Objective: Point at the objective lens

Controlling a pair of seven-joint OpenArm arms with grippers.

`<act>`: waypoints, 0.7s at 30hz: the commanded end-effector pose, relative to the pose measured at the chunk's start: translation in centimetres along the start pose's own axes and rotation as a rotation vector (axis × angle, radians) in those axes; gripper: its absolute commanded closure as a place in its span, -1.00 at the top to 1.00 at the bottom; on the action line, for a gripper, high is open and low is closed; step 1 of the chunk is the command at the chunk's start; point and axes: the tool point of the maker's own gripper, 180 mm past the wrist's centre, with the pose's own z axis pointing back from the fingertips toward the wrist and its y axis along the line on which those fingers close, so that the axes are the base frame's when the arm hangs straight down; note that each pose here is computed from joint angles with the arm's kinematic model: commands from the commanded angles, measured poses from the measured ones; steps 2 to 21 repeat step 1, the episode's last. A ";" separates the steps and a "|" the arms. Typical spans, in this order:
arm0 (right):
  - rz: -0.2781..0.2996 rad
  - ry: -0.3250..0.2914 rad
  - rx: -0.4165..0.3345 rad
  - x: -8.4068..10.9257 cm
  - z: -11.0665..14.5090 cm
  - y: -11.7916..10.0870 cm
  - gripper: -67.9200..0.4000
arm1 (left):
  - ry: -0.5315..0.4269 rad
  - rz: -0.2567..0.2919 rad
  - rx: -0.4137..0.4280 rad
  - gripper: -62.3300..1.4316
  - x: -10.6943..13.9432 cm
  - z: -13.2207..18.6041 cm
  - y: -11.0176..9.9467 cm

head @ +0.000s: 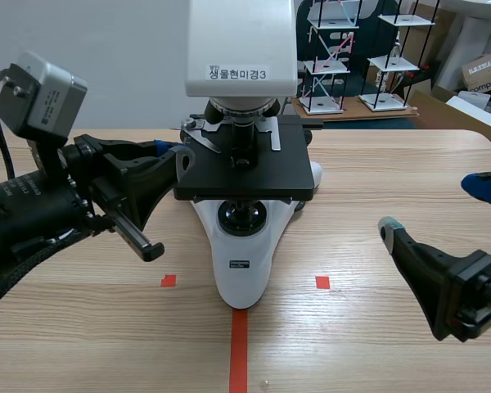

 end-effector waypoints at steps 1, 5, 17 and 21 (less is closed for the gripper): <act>0.007 -0.035 0.011 1.1 -0.1 0.1 0.92 | -0.039 -0.004 -0.005 -0.88 1.2 -0.3 -0.1; 0.007 -0.035 0.011 1.1 -0.1 0.1 0.92 | -0.039 -0.004 -0.005 -0.88 1.2 -0.3 -0.1; 0.007 -0.035 0.011 1.1 -0.1 0.1 0.92 | -0.039 -0.004 -0.005 -0.88 1.2 -0.3 -0.1; 0.007 -0.035 0.011 1.1 -0.1 0.1 0.92 | -0.039 -0.004 -0.005 -0.88 1.2 -0.3 -0.1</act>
